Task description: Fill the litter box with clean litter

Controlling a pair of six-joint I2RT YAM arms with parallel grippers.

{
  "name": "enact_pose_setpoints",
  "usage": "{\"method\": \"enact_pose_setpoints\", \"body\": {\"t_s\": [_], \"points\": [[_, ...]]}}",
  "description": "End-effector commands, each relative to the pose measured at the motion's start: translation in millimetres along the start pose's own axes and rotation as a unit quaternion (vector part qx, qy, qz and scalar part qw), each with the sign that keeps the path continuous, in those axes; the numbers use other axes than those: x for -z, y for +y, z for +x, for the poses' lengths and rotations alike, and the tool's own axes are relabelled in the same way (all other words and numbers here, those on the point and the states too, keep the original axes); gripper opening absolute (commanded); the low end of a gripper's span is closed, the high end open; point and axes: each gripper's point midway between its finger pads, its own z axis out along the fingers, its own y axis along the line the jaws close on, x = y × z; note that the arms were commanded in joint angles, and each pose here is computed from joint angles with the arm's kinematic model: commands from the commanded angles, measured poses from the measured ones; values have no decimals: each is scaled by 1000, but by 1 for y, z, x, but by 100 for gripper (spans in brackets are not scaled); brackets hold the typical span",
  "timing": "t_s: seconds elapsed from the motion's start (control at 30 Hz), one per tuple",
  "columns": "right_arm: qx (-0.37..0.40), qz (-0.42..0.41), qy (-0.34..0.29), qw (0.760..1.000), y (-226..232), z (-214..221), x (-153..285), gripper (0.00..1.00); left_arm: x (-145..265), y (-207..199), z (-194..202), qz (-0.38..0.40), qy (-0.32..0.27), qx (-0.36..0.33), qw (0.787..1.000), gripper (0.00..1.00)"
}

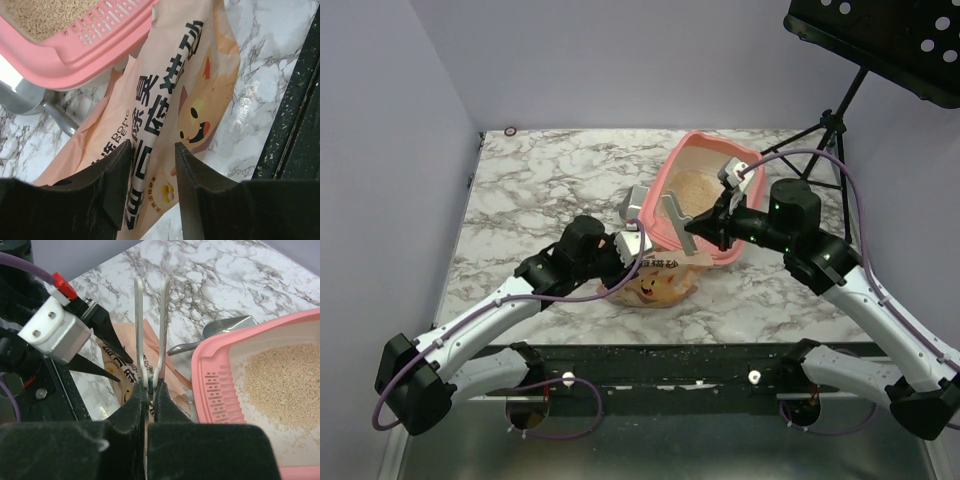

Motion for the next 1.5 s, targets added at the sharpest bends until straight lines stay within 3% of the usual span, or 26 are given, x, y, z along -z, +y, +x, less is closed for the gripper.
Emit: {"method": "enact_pose_setpoints", "body": {"t_s": [0.0,0.1,0.23,0.37,0.97,1.47], "points": [[6,-32,5,999,7,2,-7,0,-9,8,20,-19,34,-4,999,46],[5,-43,16,999,8,9,-14,0,-12,13,29,-26,49,1,998,38],[13,-64,24,998,10,14,-24,0,-17,13,36,-13,68,13,998,18],[30,-87,26,995,12,18,-34,0,-20,13,39,-12,77,18,997,13],[92,-134,39,986,7,43,-69,0,-10,13,26,-23,47,19,998,12],[76,-153,114,979,10,93,-61,0,-9,18,24,-37,47,25,998,14]]}}
